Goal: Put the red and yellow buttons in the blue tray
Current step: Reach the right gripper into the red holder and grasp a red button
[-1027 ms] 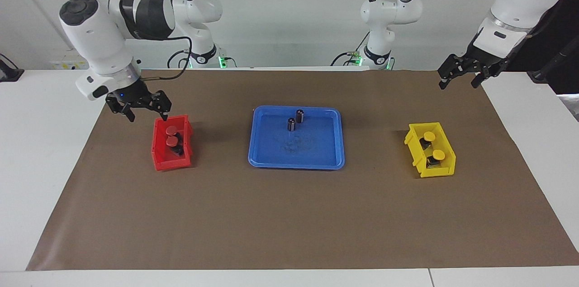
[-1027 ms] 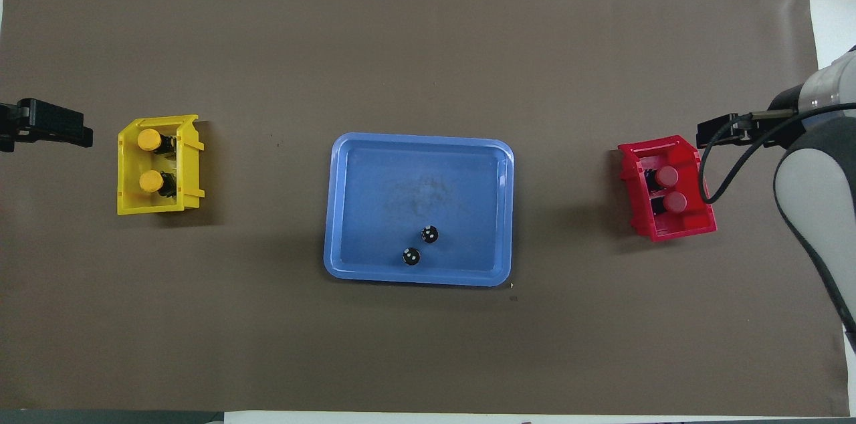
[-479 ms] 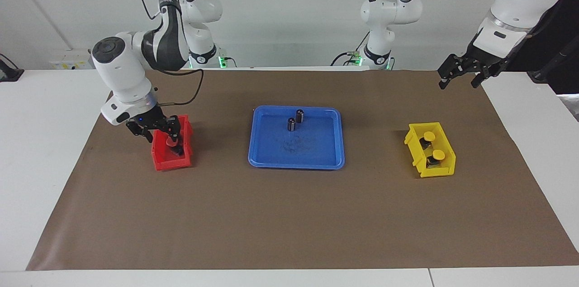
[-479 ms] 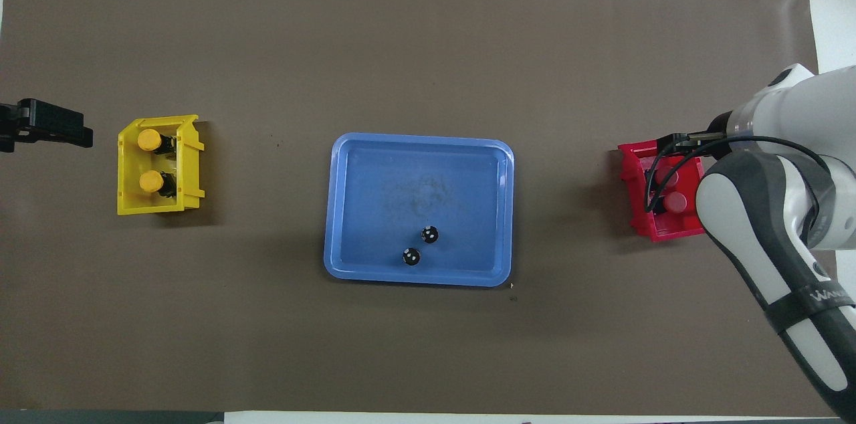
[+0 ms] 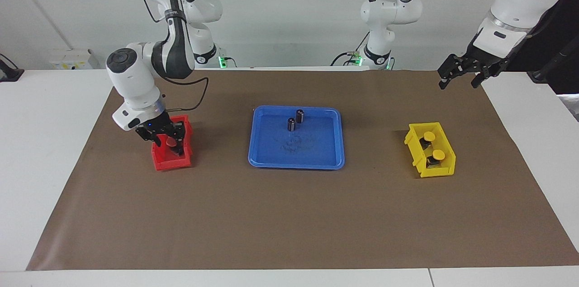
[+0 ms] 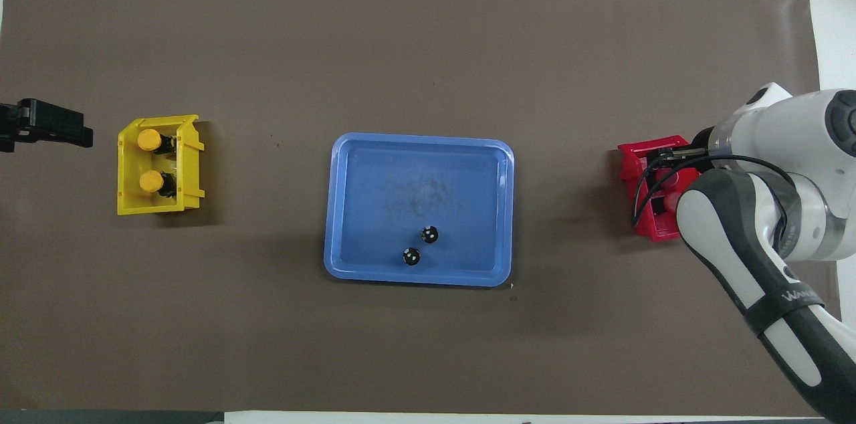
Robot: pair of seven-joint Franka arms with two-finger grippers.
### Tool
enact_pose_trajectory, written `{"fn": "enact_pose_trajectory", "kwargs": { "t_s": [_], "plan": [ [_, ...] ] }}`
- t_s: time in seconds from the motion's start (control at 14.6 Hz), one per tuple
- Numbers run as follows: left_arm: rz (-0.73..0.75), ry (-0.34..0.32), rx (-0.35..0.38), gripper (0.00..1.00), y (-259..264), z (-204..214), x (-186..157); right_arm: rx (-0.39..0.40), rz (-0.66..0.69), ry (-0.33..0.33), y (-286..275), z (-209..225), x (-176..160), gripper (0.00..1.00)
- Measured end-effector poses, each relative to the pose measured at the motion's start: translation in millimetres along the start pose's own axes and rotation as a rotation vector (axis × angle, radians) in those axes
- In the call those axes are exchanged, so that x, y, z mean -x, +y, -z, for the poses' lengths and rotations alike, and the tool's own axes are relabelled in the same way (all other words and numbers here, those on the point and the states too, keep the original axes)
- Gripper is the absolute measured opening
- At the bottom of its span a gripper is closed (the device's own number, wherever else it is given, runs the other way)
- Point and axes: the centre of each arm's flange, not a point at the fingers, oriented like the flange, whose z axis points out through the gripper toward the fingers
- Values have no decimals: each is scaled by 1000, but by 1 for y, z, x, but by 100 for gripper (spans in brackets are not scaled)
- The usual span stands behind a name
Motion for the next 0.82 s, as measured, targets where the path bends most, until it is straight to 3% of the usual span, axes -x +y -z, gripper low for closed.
{"fn": "enact_pose_trajectory", "kwargs": {
  "t_s": [0.82],
  "plan": [
    [0, 0, 0, 100, 0, 0, 0, 1, 22, 11, 0, -21, 13, 64]
  ]
}}
